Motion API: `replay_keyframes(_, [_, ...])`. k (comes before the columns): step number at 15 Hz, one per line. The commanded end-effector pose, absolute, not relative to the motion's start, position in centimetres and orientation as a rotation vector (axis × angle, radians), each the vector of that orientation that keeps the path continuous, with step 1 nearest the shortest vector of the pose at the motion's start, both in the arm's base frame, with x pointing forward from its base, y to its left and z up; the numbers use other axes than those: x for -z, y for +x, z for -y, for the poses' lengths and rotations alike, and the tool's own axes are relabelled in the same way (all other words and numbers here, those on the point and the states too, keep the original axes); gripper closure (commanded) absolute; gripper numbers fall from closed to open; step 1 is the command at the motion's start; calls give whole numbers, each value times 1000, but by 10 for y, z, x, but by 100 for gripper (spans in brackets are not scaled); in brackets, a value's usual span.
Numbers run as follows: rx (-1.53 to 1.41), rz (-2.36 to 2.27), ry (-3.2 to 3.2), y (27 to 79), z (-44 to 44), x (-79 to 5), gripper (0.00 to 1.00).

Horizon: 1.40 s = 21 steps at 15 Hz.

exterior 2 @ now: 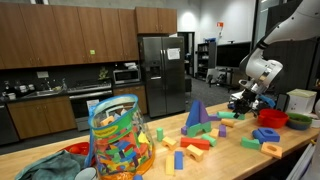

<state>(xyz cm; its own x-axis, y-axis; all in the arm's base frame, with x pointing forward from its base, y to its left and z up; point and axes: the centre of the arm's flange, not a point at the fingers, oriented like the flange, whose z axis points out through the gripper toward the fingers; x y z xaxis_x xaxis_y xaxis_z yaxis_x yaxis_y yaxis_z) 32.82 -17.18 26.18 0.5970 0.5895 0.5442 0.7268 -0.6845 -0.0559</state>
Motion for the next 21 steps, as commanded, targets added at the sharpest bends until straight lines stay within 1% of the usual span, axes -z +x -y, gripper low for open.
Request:
replay_keyframes(1, [794,969,-2622,311,158,-263,84])
replay_keyframes(10, [989,679,-2779,319,171,-268,84])
replay_keyframes(17, [1042,581,-2777,321,170,-269,84])
replay_keyframes(18, [1006,585,-2770,327,176,-266,59])
replay_keyframes(21, [1009,579,-2768,328,175,-266,59])
